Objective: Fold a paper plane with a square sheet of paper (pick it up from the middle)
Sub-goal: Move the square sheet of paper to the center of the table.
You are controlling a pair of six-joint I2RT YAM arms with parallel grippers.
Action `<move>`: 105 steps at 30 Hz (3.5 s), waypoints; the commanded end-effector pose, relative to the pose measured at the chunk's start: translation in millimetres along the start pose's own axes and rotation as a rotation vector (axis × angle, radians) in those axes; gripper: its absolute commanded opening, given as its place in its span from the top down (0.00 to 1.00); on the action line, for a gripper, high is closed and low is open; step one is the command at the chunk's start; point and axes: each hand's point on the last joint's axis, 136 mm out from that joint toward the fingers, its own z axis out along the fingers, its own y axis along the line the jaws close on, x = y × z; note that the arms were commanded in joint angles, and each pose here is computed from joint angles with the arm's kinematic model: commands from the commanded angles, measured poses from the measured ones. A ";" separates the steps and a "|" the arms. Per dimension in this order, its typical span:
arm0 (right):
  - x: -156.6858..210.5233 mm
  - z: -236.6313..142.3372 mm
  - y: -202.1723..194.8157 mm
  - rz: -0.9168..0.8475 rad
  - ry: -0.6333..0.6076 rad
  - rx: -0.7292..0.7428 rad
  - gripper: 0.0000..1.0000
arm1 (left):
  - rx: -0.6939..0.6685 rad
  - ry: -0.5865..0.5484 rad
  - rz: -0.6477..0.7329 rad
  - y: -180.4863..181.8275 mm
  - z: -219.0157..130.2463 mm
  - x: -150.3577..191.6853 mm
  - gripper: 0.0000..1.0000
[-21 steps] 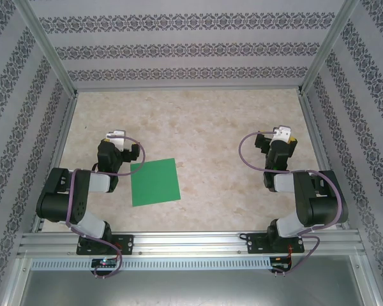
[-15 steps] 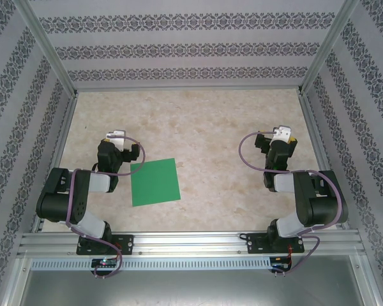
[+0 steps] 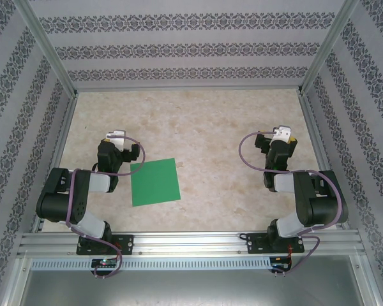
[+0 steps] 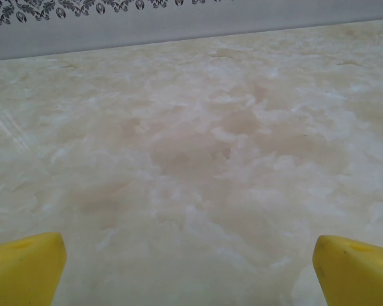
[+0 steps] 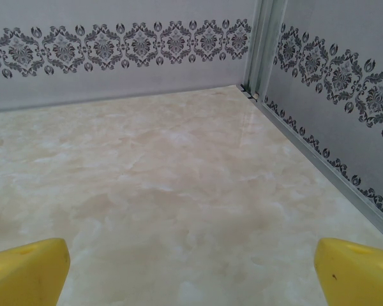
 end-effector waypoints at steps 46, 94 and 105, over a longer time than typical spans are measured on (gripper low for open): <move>61.3 -253.8 436.2 -0.017 0.948 -1.096 0.19 | -0.322 0.346 -0.628 41.4 -72.4 -38.0 0.00; 58.8 -137.5 245.1 0.239 0.874 -0.616 0.22 | 0.399 0.711 -0.543 -201.0 -50.7 -16.3 0.00; 61.8 -95.4 319.0 0.090 0.969 -0.708 0.30 | 0.284 0.487 -0.511 -159.0 -73.8 -45.2 0.00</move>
